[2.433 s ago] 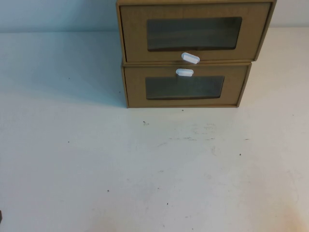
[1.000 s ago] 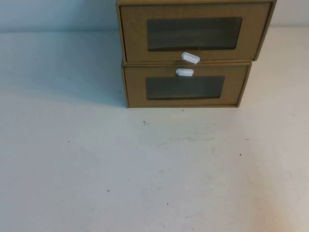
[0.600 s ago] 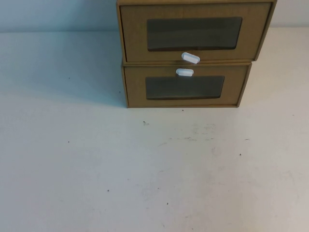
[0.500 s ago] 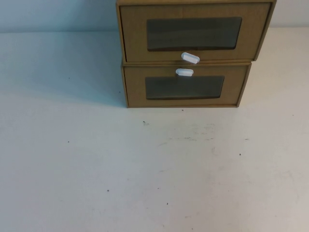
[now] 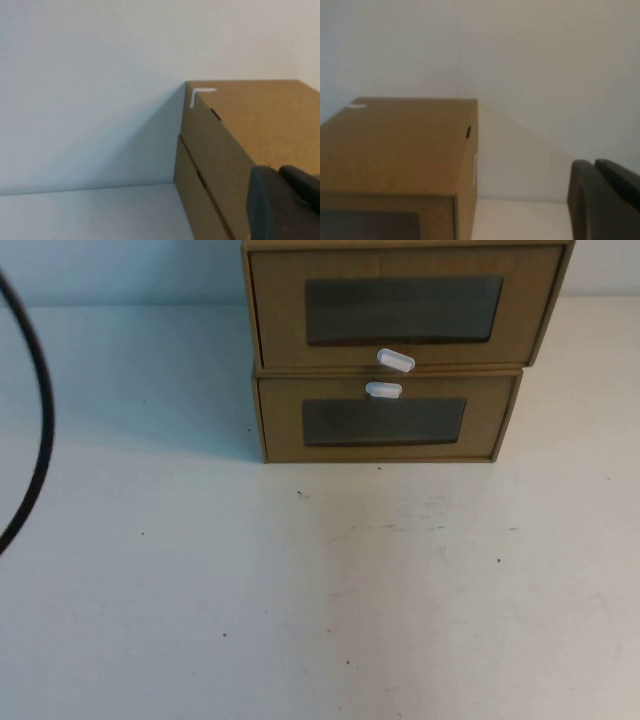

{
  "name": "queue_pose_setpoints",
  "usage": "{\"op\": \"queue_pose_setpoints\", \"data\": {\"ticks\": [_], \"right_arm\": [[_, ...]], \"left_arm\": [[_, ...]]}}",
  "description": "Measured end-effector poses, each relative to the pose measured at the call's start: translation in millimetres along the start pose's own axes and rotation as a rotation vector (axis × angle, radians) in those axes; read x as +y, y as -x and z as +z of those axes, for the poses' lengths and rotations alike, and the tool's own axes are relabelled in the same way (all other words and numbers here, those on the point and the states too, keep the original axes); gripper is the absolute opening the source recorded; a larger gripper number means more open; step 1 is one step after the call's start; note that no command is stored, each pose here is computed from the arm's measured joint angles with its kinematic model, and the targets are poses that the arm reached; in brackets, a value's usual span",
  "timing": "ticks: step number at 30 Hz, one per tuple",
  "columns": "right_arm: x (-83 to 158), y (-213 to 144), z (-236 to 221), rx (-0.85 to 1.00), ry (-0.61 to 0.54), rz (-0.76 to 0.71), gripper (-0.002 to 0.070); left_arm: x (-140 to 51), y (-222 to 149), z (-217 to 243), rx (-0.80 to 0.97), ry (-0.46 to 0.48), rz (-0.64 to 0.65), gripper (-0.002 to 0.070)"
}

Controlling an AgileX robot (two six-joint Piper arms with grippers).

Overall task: Open the shoe box
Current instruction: 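Pull the top drawer of the cardboard box fully open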

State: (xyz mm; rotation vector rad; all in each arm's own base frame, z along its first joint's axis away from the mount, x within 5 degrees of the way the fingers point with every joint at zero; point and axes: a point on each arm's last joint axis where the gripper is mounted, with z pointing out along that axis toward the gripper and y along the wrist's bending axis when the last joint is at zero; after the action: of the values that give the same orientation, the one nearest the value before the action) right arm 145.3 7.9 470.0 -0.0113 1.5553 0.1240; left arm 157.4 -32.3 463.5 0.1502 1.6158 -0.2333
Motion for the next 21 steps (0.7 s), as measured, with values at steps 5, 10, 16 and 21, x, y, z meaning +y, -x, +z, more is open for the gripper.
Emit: {"op": "queue_pose_setpoints", "data": {"ticks": [5, 10, 16, 21], "right_arm": [[13, -15, 30, 0.094, 0.087, -0.043, -0.0014], [33, -33, 50, 0.198, 0.195, -0.077, -0.0013], [63, -75, 81, 0.416, 0.359, -0.298, -0.0013], [90, -105, 102, 0.501, 0.470, -0.407, -0.0013]], "left_arm": [[3.3, 2, 48, 0.045, -0.010, -0.056, -0.0006], [2.4, 4, 87, 0.108, -0.059, -0.005, -0.0006], [-7.1, 15, 151, 0.184, -0.236, 0.095, -0.0006], [-19.0, 16, 206, 0.234, -0.446, 0.143, -0.0006]]}}
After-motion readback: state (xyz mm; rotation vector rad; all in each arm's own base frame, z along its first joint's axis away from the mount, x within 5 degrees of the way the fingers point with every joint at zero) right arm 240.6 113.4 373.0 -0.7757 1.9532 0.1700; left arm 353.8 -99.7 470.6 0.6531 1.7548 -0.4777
